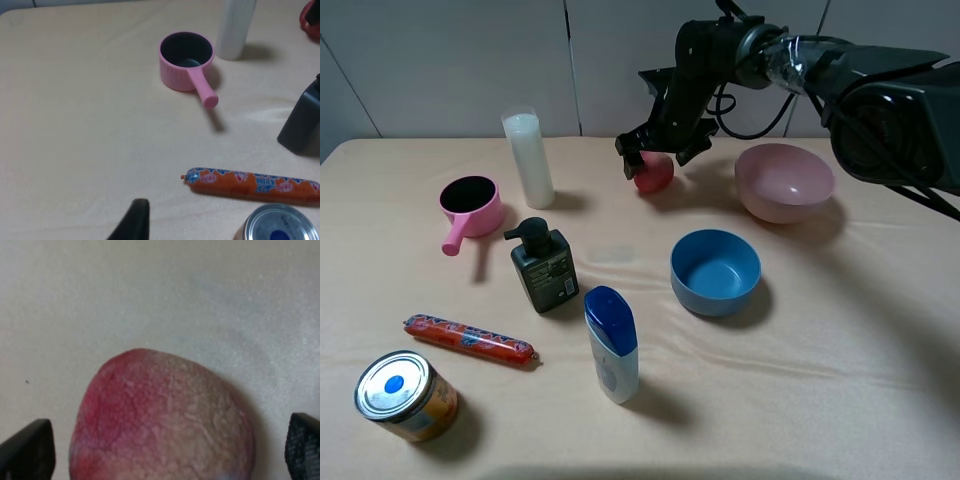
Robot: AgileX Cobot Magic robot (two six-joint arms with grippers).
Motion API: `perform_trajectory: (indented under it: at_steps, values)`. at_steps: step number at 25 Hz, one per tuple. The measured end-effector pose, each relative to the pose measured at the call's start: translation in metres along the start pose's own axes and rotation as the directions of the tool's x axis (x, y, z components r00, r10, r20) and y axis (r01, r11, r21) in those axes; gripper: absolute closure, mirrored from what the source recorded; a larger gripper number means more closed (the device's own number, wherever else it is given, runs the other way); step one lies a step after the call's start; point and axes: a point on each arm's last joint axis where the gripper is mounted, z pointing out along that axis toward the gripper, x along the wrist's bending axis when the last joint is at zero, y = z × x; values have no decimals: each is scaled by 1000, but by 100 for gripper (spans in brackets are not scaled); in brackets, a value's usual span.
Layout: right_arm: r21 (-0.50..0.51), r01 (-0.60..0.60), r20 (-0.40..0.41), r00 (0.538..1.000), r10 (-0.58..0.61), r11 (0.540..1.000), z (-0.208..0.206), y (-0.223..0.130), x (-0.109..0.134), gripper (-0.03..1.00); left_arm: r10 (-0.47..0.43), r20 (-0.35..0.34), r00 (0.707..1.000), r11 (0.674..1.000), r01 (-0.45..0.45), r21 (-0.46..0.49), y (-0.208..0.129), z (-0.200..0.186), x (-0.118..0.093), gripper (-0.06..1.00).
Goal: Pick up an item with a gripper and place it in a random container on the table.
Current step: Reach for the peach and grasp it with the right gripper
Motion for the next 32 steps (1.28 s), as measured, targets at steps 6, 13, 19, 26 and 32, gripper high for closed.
perform_trajectory:
  at_steps: [6,13,19,26,32]
  values:
    - [-12,-3,-3,1000,3,1000,3,0,0,27,0,0,1000,1000,0,0,0,0,0,-4]
    - [-11,1,-6,1000,-1,1000,3,0,0,45,0,0,1000,1000,0,0,0,0,0,-4]
    - [-10,7,-8,1000,-7,1000,3,0,0,44,0,0,1000,1000,0,0,0,0,0,-4]
    - [-8,6,-10,1000,-6,1000,3,0,1,44,0,0,1000,1000,0,0,0,0,0,-4]
    - [-6,6,-11,1000,-6,1000,3,0,1,44,0,0,1000,1000,0,0,0,0,0,-4]
